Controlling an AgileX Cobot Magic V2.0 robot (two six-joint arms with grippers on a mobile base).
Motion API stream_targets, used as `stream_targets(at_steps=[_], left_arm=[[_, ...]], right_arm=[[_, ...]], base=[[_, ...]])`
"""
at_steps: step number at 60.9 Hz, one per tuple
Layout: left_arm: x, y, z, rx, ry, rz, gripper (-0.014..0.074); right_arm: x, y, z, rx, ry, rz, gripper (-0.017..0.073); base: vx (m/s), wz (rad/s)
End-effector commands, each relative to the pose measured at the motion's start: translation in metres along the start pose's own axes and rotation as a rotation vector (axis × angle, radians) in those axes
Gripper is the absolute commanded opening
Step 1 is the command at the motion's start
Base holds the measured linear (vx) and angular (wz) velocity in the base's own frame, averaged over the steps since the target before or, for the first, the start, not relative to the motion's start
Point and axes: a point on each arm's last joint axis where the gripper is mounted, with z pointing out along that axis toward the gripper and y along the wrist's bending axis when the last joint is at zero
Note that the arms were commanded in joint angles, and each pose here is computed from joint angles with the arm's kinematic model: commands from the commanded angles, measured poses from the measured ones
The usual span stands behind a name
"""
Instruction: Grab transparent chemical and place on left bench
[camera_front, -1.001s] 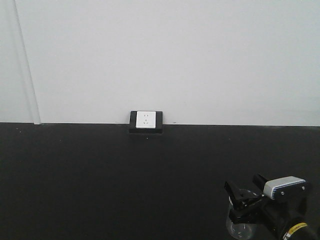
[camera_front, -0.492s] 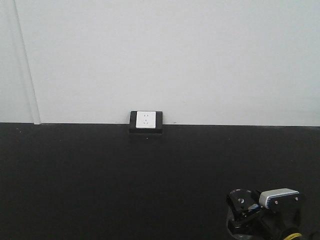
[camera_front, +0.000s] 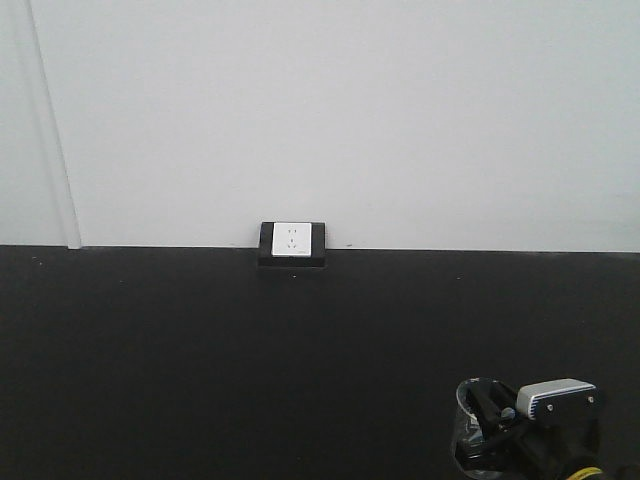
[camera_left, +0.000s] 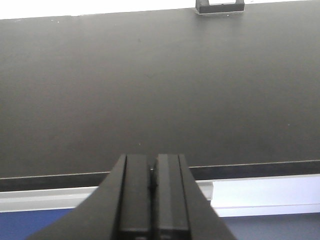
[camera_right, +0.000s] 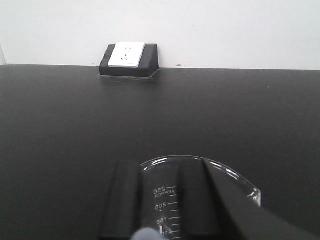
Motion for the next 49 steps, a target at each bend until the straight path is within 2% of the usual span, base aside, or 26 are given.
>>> stream_targets(at_steps=[1, 9, 20, 30, 41, 49], left_arm=[[-0.003, 0.0, -0.001, -0.002, -0.081, -0.009, -0.0003], [-0.003, 0.0, -0.001, -0.002, -0.081, -0.009, -0.0003], [-0.003, 0.0, -0.001, -0.002, -0.081, -0.009, -0.0003], [-0.003, 0.0, -0.001, -0.002, -0.081, -0.009, -0.0003], [-0.003, 0.0, -0.001, -0.002, -0.081, -0.009, -0.0003], [-0.003, 0.0, -0.001, -0.002, -0.081, -0.009, -0.0003]], right_arm=[[-0.028, 0.002, 0.0, -0.018, -0.188, -0.025, 0.0098], [-0.03, 0.002, 0.0, -0.022, -0.213, -0.042, -0.0013], [-0.042, 0.003, -0.002, -0.026, -0.273, -0.065, -0.0009], [-0.069, 0.006, -0.011, -0.023, -0.313, -0.085, -0.0007], [-0.106, 0.009, -0.03, 0.013, -0.228, -0.118, -0.0004], [-0.134, 0.012, -0.054, 0.044, -0.169, -0.091, -0.0004]], base=[[0.0, 0.0], [0.0, 0.0], [0.0, 0.0], [0.0, 0.0], [0.0, 0.0], [0.0, 0.0]])
